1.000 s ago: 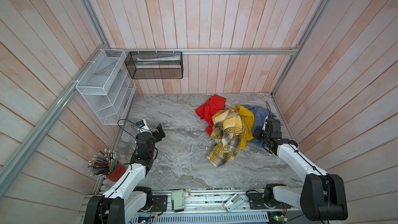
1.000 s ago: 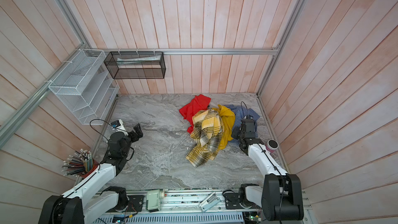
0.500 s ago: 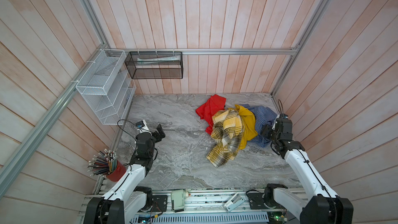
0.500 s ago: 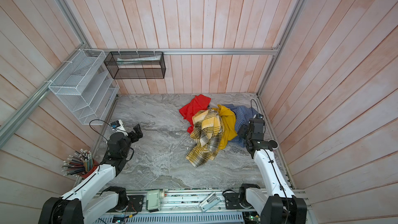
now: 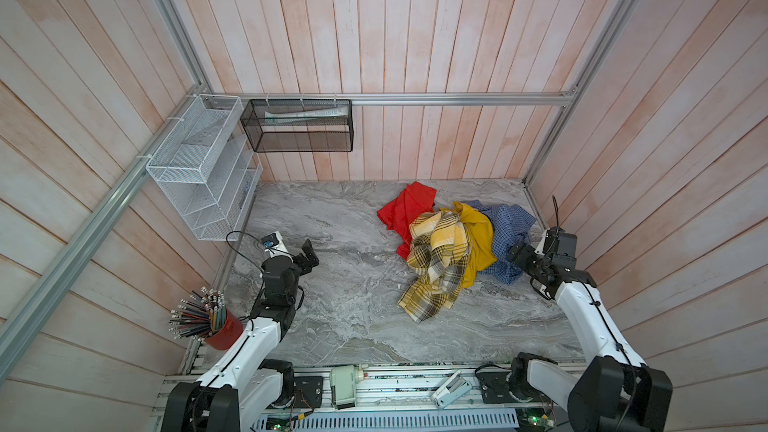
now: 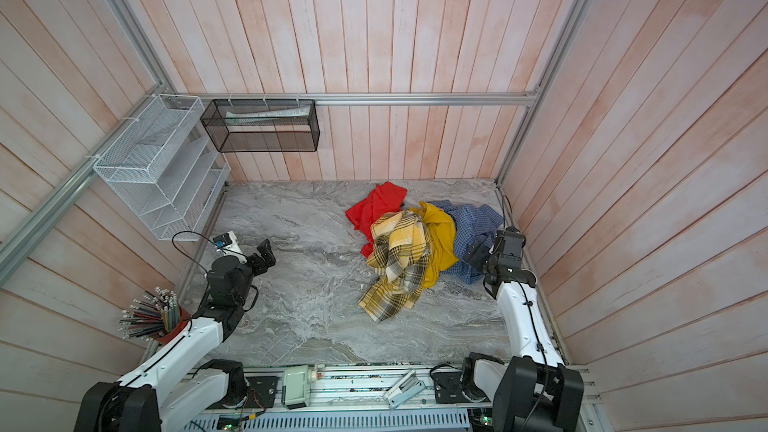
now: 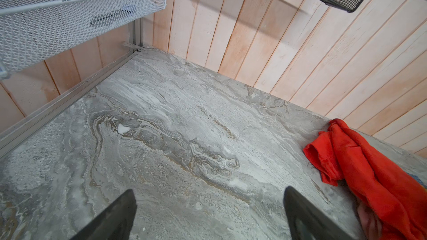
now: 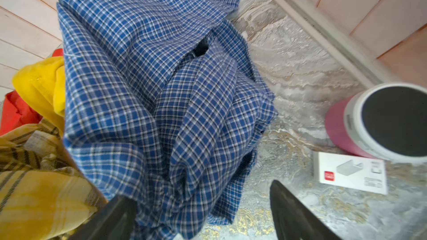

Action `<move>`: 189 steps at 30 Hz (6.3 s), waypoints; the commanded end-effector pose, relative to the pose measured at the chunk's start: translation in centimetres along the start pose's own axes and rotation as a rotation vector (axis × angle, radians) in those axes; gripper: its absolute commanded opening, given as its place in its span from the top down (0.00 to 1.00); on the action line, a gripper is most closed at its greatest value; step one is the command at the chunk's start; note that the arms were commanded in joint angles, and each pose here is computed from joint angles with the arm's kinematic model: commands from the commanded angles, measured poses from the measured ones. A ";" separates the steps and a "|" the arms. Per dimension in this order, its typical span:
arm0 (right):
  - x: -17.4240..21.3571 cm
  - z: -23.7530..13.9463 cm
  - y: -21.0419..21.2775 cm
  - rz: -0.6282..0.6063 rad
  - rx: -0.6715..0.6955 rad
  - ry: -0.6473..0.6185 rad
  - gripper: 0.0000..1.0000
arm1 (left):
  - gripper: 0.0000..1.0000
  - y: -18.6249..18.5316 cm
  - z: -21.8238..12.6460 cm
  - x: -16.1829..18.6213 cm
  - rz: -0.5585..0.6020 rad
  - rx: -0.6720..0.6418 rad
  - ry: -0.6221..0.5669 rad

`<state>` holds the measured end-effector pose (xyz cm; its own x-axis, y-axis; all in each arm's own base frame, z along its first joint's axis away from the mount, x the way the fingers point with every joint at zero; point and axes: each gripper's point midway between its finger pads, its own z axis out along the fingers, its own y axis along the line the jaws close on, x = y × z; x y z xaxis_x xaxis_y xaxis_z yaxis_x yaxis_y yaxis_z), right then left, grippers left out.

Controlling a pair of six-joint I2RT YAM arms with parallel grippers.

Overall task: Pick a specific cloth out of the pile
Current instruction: 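Grasp the blue checked shirt near the pile with the right gripper, then lift the blue checked shirt high off the pile with the right gripper, then carry the shirt across toward the left arm and lower it onto the table, then open the right gripper to release the shirt beside the left arm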

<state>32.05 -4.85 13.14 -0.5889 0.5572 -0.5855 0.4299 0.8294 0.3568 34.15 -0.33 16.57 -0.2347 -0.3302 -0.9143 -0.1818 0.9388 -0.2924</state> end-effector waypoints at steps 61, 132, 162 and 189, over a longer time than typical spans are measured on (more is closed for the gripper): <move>5.8 8.4 -6.3 0.759 0.022 0.193 0.42 | 0.00 0.1 -1.7 -0.6 -0.001 0.022 -0.057; -9.5 -36.8 54.3 -0.359 -1.673 -0.445 1.00 | 0.00 3.7 -3.6 -1.1 -0.162 -0.169 -0.077; 22.5 -12.3 60.6 -0.561 -1.389 0.262 1.00 | 0.00 8.7 -8.7 -1.4 -0.253 -0.389 -0.189; 33.6 -0.4 51.1 -0.673 -1.123 0.519 1.00 | 0.00 7.6 -7.3 -0.1 -0.225 -0.328 -0.123</move>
<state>34.71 56.16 13.59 -0.7427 -0.1801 -0.6449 -0.6533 0.4060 0.6390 25.21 6.98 17.35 0.0007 -0.4883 -0.8727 -0.5481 0.7298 -0.4087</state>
